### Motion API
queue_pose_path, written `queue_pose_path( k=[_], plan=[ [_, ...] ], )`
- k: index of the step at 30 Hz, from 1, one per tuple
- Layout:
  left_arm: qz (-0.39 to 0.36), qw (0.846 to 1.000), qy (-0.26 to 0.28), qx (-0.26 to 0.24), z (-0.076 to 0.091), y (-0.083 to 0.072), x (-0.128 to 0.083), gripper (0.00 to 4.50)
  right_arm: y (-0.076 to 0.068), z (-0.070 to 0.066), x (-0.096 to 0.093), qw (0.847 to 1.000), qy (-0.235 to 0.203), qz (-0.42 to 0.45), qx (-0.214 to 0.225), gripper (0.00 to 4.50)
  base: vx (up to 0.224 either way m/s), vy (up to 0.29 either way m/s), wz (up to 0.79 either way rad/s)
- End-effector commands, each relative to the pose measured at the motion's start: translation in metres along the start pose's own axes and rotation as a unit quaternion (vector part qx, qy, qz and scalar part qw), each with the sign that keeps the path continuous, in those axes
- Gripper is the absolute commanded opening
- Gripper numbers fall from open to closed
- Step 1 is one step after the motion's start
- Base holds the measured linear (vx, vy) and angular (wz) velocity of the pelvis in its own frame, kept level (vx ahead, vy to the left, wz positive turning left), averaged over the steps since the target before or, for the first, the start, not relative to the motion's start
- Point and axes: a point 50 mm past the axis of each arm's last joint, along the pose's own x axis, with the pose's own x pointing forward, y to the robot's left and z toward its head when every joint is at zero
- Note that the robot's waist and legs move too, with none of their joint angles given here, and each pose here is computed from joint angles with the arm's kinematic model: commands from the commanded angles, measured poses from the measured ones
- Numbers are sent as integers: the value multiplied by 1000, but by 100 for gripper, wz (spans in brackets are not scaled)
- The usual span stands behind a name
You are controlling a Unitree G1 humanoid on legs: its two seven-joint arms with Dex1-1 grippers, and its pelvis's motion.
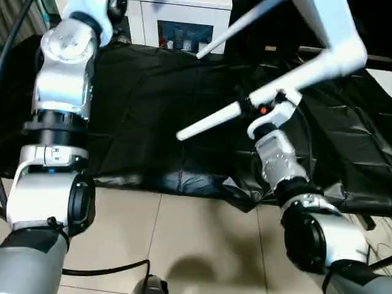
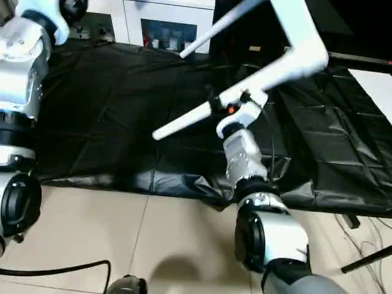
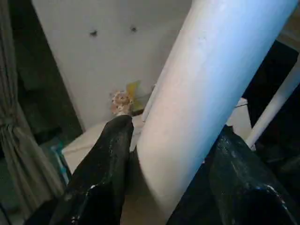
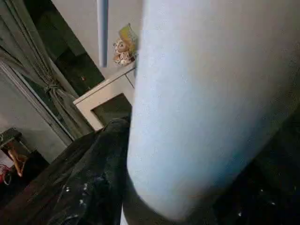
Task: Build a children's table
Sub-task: Flip table
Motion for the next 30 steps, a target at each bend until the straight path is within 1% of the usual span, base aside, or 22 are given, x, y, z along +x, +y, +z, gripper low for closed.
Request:
queue_pose_path(
  k=[1,2,5,8,12,14,16,19,23,25,26,28,29,30],
  plan=[
    [-18,997,47,-57,-25,-16,-4,218,3,15,5,999,-21,10,-24,188,0,0,0],
    [-20,997,51,-58,-29,-18,-7,217,2,22,6,999,-30,12,-43,182,0,0,0],
    [-22,996,55,-62,-34,-22,-11,211,1,31,7,997,-40,16,-66,172,0,0,0],
    [-25,996,58,-64,-38,-25,-14,200,0,37,8,996,-47,17,-75,168,0,0,0],
    [-41,995,59,-74,-46,-35,-21,183,1,48,9,992,-61,19,-107,163,0,0,0],
    [-52,994,65,-74,-55,-43,-30,180,2,55,9,990,-76,21,-117,162,0,0,0],
    [-60,993,74,-72,-65,-49,-38,174,3,59,9,987,-80,27,-134,162,0,0,0],
    [-65,991,82,-83,-74,-55,-48,171,4,58,8,984,-76,34,-156,162,0,0,0],
    [-84,989,101,-74,-93,-65,-65,161,11,61,9,980,-82,40,-179,162,0,0,0],
    [-83,988,104,-72,-96,-65,-68,161,12,61,9,978,-84,36,-187,162,0,0,0],
    [-81,989,108,-66,-100,-64,-73,161,11,58,7,976,-83,19,-201,162,0,0,0],
    [-80,989,109,-62,-101,-63,-74,161,10,56,6,976,-82,12,-204,162,0,0,0],
    [-79,989,119,-45,-107,-59,-79,160,10,45,-2,972,-79,4,-220,162,0,0,0],
    [-79,989,119,-44,-107,-59,-79,160,10,45,-3,972,-79,4,-220,162,0,0,0]
  ],
)
